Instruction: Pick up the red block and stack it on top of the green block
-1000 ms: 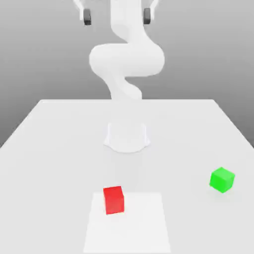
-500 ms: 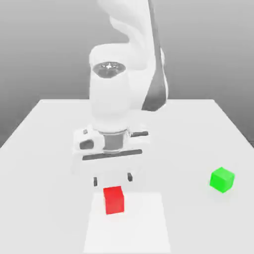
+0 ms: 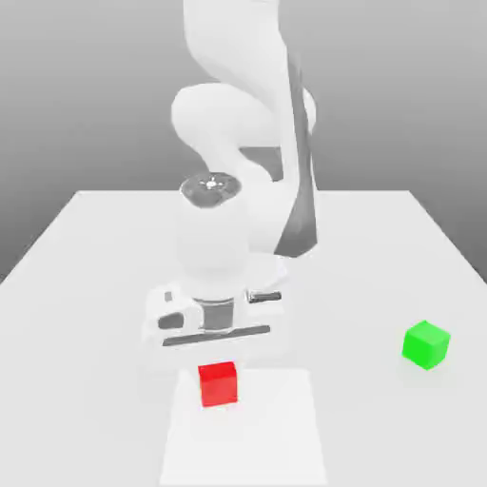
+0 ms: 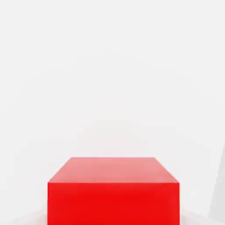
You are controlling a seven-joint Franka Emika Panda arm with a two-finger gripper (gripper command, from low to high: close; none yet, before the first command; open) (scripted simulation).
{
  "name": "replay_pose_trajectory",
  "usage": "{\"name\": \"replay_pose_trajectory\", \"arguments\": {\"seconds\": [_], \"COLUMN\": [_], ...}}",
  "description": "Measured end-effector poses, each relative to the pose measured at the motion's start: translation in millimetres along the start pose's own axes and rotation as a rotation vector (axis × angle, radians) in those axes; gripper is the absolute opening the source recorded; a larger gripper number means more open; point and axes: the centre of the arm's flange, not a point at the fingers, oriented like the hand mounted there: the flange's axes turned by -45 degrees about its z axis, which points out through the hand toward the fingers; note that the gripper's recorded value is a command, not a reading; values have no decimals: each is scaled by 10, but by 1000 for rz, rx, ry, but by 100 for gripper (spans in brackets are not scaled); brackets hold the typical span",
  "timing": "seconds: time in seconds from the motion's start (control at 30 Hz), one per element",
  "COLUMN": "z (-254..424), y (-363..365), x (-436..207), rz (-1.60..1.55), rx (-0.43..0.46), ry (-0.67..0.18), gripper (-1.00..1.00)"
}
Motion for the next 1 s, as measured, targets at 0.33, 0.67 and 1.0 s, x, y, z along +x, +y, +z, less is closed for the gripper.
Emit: {"name": "replay_pose_trajectory", "arguments": {"seconds": [0.33, 0.67, 1.0], "z": [-426, -608, -153], "y": [-1092, -2750, -3501], "x": [245, 40, -315], "rz": [-537, -1368, -1767], "rx": [4, 5, 4], "ry": [-2, -2, -2], "gripper": [-100, -100, -100]}}
